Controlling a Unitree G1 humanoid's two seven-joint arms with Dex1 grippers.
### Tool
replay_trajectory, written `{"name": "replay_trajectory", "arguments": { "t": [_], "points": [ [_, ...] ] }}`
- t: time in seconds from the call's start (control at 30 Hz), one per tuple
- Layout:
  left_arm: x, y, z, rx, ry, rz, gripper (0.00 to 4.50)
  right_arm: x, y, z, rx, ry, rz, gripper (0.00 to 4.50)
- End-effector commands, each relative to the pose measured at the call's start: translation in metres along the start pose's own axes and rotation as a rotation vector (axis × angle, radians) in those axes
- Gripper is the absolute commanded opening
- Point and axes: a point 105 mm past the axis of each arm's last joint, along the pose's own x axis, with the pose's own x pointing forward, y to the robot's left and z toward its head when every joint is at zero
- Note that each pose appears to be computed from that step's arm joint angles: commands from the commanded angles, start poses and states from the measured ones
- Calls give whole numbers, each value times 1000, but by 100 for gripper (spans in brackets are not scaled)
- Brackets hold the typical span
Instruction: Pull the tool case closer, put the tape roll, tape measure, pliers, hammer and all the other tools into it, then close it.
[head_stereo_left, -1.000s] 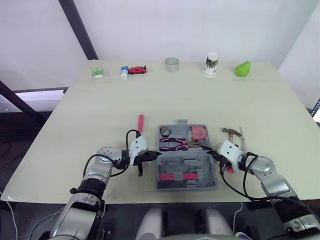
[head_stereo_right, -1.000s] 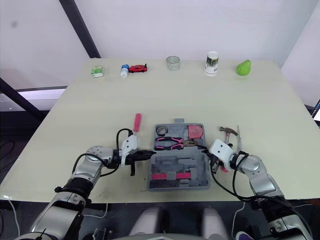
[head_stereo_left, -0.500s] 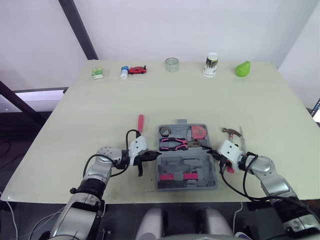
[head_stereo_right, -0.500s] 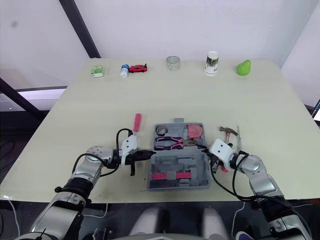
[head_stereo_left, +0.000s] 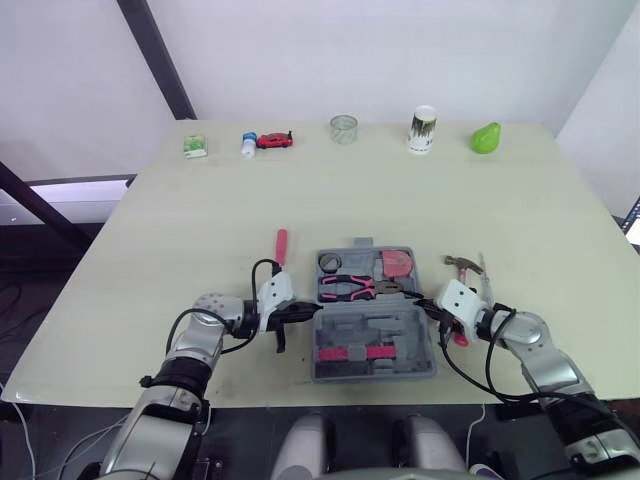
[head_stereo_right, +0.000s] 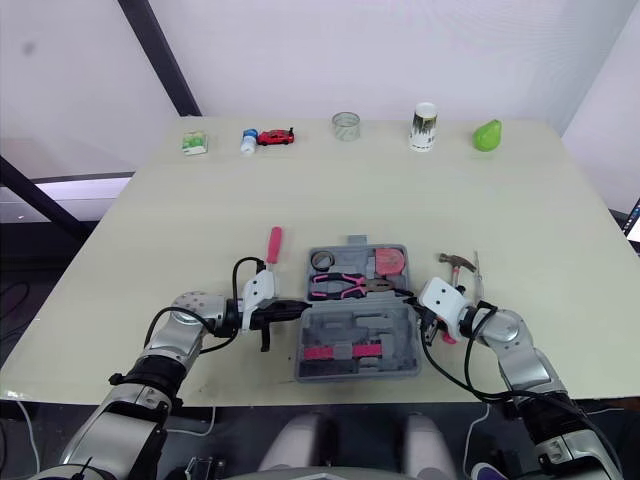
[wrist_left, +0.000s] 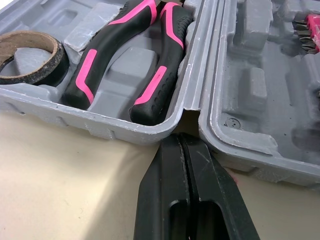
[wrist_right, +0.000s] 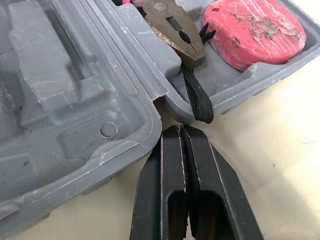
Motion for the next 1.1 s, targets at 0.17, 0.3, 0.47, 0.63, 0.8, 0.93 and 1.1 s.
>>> {"name": "replay_trajectory", "arguments": {
  "t": [0.17,0.3,0.47,0.63,0.8,0.93,1.1],
  "points": [
    [3,-4,-6,-13,18,-6,0,8,4,15,-47,-37,13,7],
    [-1,-4,-8,-15,23,-1,0,9,3,14,-48,-32,10,7],
    [-2,-3,-9,-17,27,4,0,12,3,13,-47,-24,13,7],
    [-4,-4,-10,-17,30,6,0,12,4,12,-47,-18,11,7],
    [-8,-2,-12,-17,37,18,0,10,5,10,-43,-9,21,7],
    [-15,2,-12,-16,45,35,0,3,2,8,-44,0,20,7],
    [-22,7,-12,-15,47,61,0,-6,-3,7,-40,6,6,7]
  ]
}}
